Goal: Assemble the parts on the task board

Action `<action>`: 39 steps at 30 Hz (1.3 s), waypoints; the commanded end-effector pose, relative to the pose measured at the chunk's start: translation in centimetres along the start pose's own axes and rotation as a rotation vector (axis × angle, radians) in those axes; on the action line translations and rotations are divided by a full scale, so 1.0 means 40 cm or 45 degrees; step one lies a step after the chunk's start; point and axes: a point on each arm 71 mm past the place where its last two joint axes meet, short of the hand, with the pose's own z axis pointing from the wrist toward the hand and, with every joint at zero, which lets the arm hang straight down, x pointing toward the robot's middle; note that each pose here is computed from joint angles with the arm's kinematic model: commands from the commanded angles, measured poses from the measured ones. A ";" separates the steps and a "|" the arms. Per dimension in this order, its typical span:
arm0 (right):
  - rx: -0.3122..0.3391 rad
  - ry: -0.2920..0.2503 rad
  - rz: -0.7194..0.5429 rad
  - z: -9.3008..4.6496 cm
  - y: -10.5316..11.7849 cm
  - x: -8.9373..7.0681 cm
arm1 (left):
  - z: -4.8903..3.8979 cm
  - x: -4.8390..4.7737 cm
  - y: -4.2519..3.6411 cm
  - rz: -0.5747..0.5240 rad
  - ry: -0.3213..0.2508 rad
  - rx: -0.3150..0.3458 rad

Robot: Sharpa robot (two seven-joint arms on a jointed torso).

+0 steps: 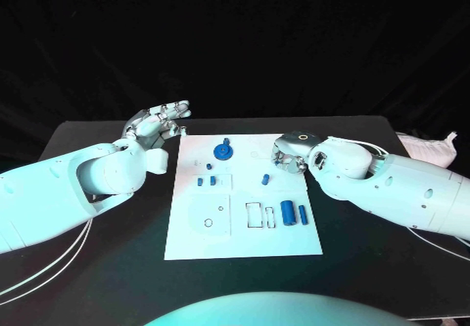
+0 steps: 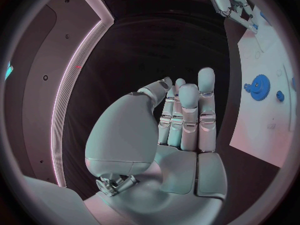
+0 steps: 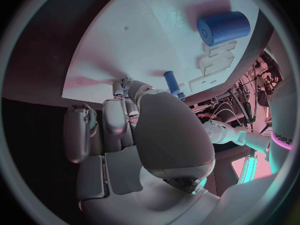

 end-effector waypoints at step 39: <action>-0.370 -0.183 0.214 -0.074 0.287 -0.036 | 0.006 0.018 0.006 -0.005 0.049 -0.003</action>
